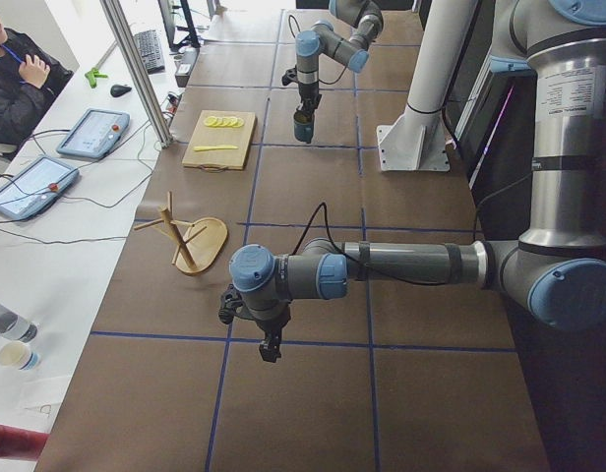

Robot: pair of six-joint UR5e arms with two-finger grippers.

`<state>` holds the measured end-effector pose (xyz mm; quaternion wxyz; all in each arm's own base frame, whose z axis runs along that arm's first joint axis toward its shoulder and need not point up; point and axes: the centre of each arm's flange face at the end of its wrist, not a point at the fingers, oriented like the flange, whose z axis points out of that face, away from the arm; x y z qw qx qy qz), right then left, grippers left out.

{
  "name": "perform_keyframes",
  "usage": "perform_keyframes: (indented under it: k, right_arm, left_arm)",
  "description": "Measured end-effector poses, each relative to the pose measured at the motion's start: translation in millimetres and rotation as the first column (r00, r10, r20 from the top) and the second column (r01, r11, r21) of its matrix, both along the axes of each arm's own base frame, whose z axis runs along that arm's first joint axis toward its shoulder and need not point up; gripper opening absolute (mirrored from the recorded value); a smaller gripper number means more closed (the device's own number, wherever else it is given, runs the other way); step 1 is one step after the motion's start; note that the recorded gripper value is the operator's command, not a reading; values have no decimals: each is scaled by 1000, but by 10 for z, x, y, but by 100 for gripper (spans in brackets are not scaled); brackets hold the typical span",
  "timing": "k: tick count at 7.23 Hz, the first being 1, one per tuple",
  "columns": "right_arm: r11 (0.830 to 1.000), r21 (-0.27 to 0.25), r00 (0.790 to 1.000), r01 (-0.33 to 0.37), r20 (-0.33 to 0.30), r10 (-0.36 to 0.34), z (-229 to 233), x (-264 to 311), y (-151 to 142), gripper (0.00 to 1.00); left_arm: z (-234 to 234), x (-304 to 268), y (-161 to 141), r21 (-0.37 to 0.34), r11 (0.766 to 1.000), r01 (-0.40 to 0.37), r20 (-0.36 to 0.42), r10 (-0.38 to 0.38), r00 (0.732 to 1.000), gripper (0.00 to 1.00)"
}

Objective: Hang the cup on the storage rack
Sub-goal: 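Carry the teal mug with the right gripper toward the table center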

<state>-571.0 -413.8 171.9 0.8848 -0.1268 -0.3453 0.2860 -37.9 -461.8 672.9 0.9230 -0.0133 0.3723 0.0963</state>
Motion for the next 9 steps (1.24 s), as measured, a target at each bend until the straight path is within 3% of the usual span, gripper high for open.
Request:
perform_keyframes:
  k: [3, 4, 5, 9]
  right_arm:
    - [999, 42, 999, 33, 16, -33, 21, -175, 112, 0]
    - [997, 62, 998, 52, 19, -53, 40, -175, 120, 33]
    - [995, 72, 998, 64, 18, -66, 70, -173, 130, 99]
    - [990, 107, 995, 86, 37, -91, 139, -131, 141, 100]
  left_arm:
    - [16, 4, 2, -3, 1000, -1, 0, 1, 1000, 100]
    - [15, 4, 2, -2, 1000, -1, 0, 1, 1000, 100]
    - [9, 5, 0, -1, 1000, -1, 0, 1, 1000, 100]
    - [-33, 6, -12, 9, 1000, -1, -1, 1, 1000, 100]
